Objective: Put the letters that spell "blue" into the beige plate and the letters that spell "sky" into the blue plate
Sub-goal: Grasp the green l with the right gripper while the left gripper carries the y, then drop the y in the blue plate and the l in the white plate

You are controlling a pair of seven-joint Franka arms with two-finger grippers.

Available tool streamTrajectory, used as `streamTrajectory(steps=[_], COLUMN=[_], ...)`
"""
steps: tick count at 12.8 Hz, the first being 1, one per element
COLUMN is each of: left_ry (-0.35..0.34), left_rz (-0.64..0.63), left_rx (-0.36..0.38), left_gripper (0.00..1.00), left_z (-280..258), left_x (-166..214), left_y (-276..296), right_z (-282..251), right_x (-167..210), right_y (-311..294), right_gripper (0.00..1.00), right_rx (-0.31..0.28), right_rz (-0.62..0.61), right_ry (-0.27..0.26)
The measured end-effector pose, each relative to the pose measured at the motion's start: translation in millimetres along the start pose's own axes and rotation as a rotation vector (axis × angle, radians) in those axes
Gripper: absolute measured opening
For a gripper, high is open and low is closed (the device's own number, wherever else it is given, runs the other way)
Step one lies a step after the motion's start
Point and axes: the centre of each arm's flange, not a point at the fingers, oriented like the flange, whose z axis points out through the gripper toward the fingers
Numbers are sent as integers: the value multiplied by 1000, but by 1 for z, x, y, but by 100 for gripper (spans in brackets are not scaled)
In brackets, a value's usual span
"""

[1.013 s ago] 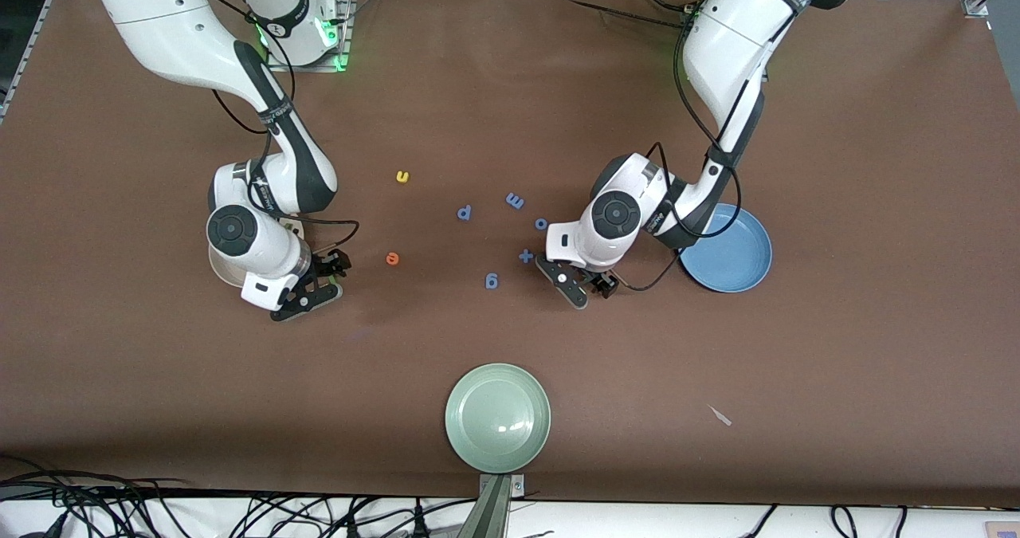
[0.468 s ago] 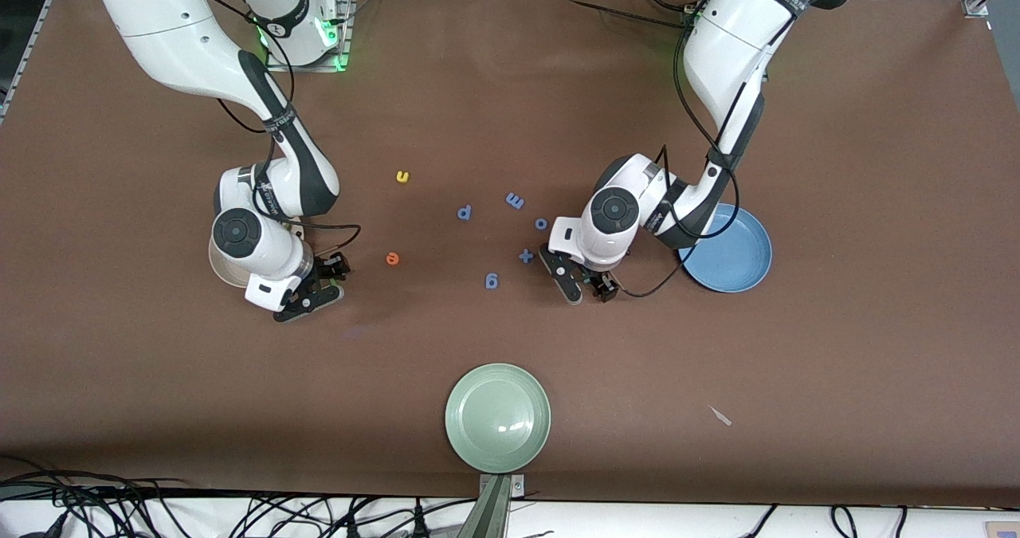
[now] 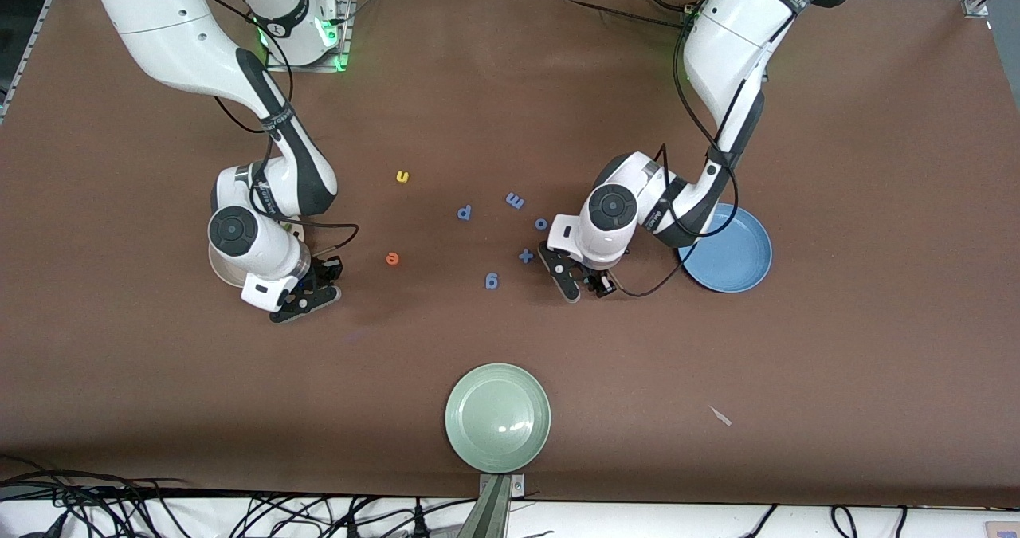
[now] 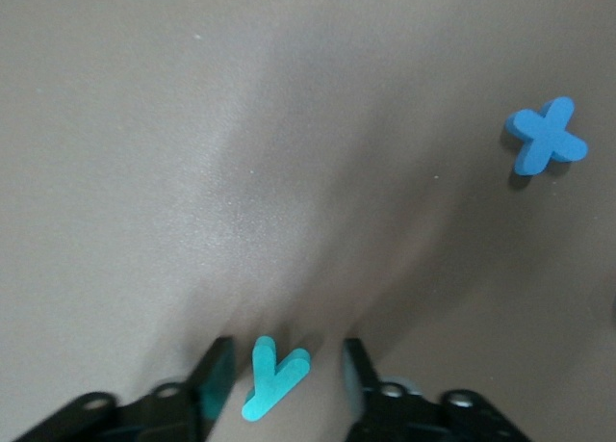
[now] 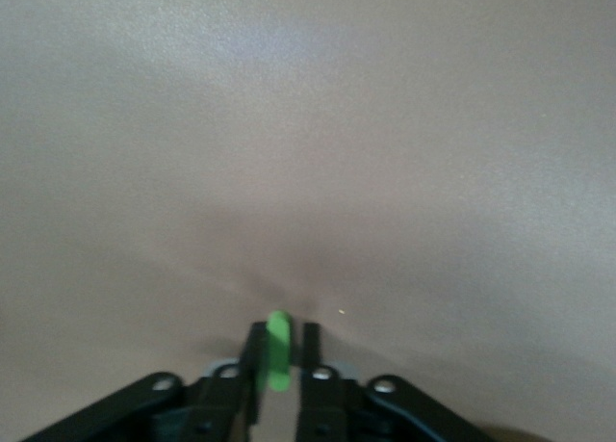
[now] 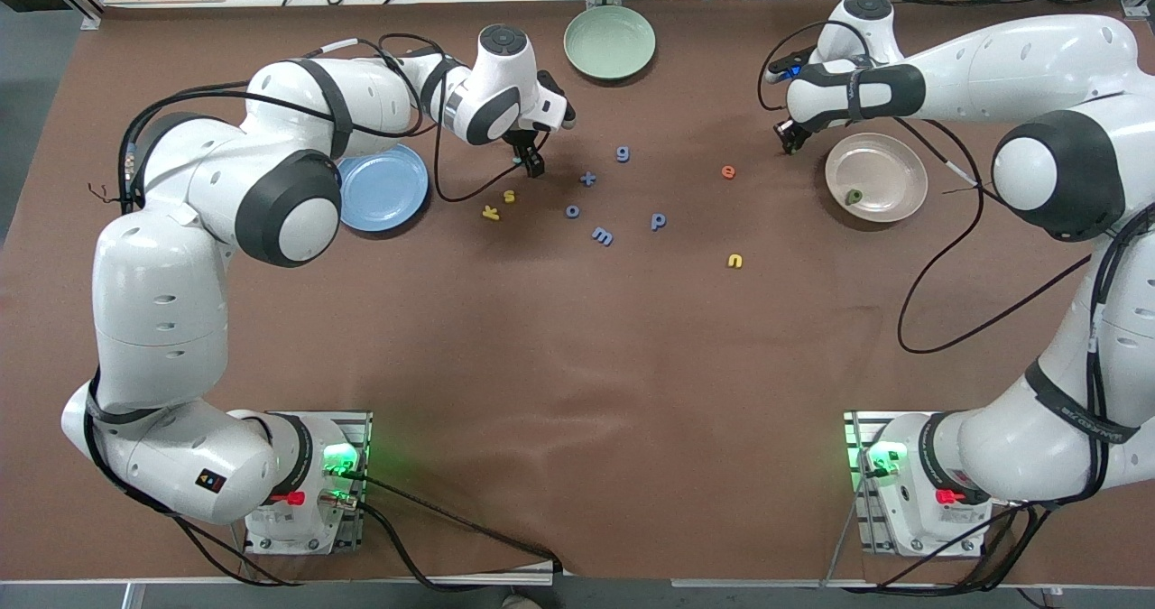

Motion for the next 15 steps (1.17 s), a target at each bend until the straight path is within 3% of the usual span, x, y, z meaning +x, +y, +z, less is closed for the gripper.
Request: streamTrajectory(steps=[2, 4, 9, 13, 15], left_ry=[1, -3, 23, -83, -158], left_rz=[4, 39, 15, -52, -105], left_rx=[2, 41, 88, 63, 36], left_gripper=[25, 25, 25, 25, 25], left_z=[-3, -6, -54, -88, -97], left_x=[1, 1, -5, -39, -68], left_y=[1, -3, -29, -61, -84], right_z=[0, -3, -58, -47, -30], right_x=[0, 2, 9, -10, -33], right_y=[0, 1, 45, 65, 74], right_gripper=[9, 9, 9, 9, 9], right_rx=[0, 1, 23, 27, 16], right_rz=[0, 1, 0, 19, 15], right_ry=[0, -6, -128, -164, -156])
